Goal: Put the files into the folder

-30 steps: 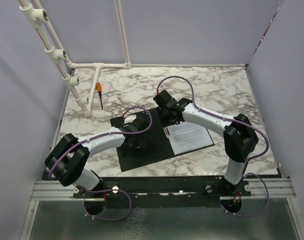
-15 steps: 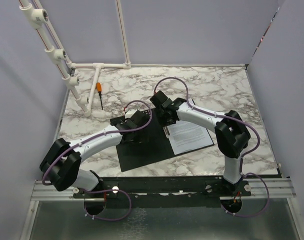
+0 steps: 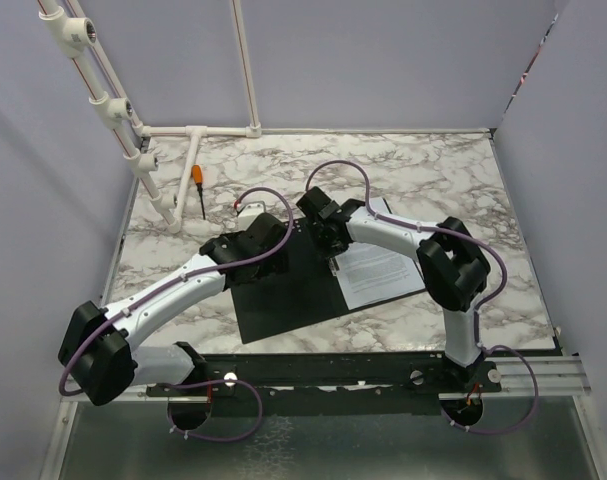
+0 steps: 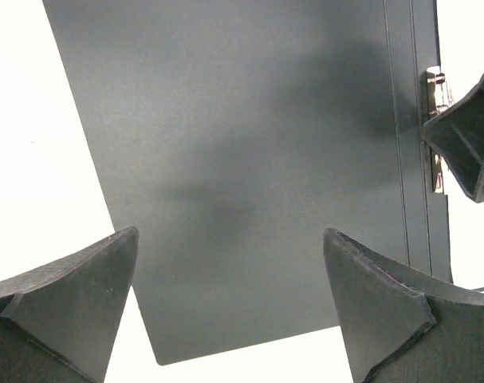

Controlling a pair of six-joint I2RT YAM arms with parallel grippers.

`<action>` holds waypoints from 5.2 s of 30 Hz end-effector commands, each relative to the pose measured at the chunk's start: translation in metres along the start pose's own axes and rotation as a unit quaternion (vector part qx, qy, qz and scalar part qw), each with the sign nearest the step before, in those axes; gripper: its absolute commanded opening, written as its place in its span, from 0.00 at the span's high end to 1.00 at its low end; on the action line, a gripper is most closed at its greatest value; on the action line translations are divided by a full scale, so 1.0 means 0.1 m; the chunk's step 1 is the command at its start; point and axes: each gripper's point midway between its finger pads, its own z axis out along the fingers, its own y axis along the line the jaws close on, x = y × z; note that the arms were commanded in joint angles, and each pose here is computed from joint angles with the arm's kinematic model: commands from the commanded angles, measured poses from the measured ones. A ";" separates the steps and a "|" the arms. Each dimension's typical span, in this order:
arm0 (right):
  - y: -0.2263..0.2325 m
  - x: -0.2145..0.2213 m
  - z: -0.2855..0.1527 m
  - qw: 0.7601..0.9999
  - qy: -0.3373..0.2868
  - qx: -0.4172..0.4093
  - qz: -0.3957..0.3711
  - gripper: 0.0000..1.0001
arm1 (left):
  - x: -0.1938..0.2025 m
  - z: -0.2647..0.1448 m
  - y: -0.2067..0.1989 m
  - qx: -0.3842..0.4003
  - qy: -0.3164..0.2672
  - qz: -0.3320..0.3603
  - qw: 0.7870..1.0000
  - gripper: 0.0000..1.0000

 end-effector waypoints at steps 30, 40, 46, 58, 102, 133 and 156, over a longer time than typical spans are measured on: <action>-0.08 0.07 0.12 1.000 0.002 0.014 0.013 0.99 | -0.30 -0.26 0.22 -0.026 -0.070 -0.023 0.997 0.01; -0.08 -0.13 -0.28 0.999 -0.036 -0.004 0.016 0.99 | -0.28 -0.16 0.45 -0.026 -0.057 -0.078 0.995 0.01; -0.20 -0.20 -0.58 0.998 -0.065 -0.004 0.025 0.99 | -0.34 -0.08 0.56 -0.006 -0.041 -0.105 0.994 0.01; -0.60 -0.32 -1.24 0.991 -0.118 -0.027 0.056 0.99 | -0.54 -0.07 0.48 0.119 -0.009 -0.168 0.979 0.01; -0.70 -0.24 -1.30 0.978 -0.111 -0.142 0.109 0.99 | -0.58 -0.63 -0.25 0.414 0.062 -0.232 0.878 1.00; 0.29 -0.06 -0.59 0.980 -0.031 -0.172 0.095 0.71 | -0.43 -0.69 0.30 0.239 0.080 -0.096 0.963 1.00; -0.80 0.46 -0.73 0.990 -0.052 -0.050 0.122 0.32 | -0.68 -0.87 0.45 0.139 0.060 0.000 0.988 1.00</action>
